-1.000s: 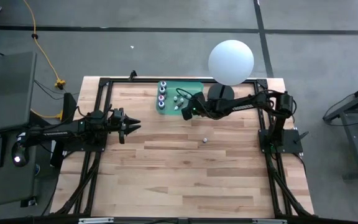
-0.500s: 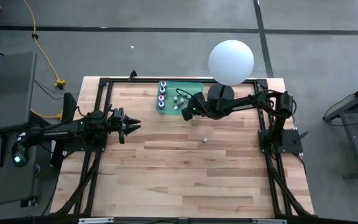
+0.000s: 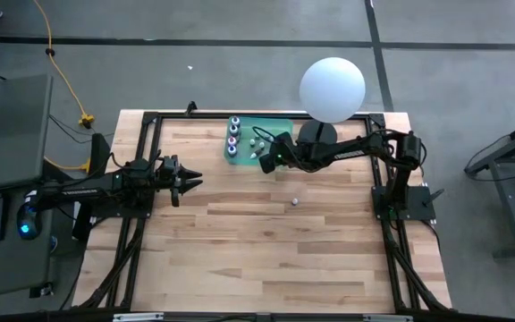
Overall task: Pick & Place food coloring
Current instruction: Put the small brown food coloring bottle into the green bin
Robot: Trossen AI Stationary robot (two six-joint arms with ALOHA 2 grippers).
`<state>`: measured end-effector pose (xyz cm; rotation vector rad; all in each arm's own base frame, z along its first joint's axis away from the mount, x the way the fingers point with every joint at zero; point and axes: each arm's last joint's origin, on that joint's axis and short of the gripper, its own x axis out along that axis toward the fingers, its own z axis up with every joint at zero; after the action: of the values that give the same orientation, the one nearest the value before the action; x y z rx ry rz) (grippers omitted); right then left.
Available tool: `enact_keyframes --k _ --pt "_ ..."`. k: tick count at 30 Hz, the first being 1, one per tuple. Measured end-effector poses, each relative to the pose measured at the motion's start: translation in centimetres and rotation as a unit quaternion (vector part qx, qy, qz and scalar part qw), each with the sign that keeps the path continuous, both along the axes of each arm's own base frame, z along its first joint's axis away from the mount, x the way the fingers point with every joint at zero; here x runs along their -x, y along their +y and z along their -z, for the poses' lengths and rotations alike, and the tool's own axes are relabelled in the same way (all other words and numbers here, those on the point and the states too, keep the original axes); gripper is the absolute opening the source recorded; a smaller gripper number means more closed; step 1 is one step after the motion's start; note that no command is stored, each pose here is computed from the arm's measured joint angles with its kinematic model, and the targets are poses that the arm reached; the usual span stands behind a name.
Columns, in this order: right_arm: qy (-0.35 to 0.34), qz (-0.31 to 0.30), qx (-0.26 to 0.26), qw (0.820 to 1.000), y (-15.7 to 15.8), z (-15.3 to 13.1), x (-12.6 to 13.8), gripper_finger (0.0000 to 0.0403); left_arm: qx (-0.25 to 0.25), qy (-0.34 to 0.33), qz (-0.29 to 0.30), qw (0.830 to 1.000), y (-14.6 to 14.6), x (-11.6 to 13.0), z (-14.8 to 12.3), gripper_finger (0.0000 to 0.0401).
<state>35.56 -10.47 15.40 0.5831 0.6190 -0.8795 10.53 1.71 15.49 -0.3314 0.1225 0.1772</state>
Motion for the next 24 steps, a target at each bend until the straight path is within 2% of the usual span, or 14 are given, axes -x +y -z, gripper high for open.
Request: enact_keyframes --k 5,9,14,20,24 --pt "-0.017 -0.002 0.012 1.0 0.0 -0.8 -0.1 0.0098 0.0 0.0 0.0 1.0 0.0 0.0 0.0 0.0127" --pt "-0.03 -0.009 0.045 0.999 -0.1 -2.3 0.1 0.0099 0.0 0.0 0.0 1.0 0.0 0.0 0.0 0.0127" --pt "-0.057 -0.045 0.072 0.995 0.1 -4.6 0.2 0.0099 0.0 0.0 0.0 1.0 0.0 0.0 0.0 0.0127" --pt "-0.085 -0.168 0.076 0.979 2.0 -6.8 0.1 0.0099 0.0 0.0 0.0 1.0 0.0 0.0 0.0 0.0127" --pt "-0.106 -0.276 0.059 0.954 4.1 -8.1 0.2 0.0099 0.0 0.0 0.0 1.0 0.0 0.0 0.0 0.0127"
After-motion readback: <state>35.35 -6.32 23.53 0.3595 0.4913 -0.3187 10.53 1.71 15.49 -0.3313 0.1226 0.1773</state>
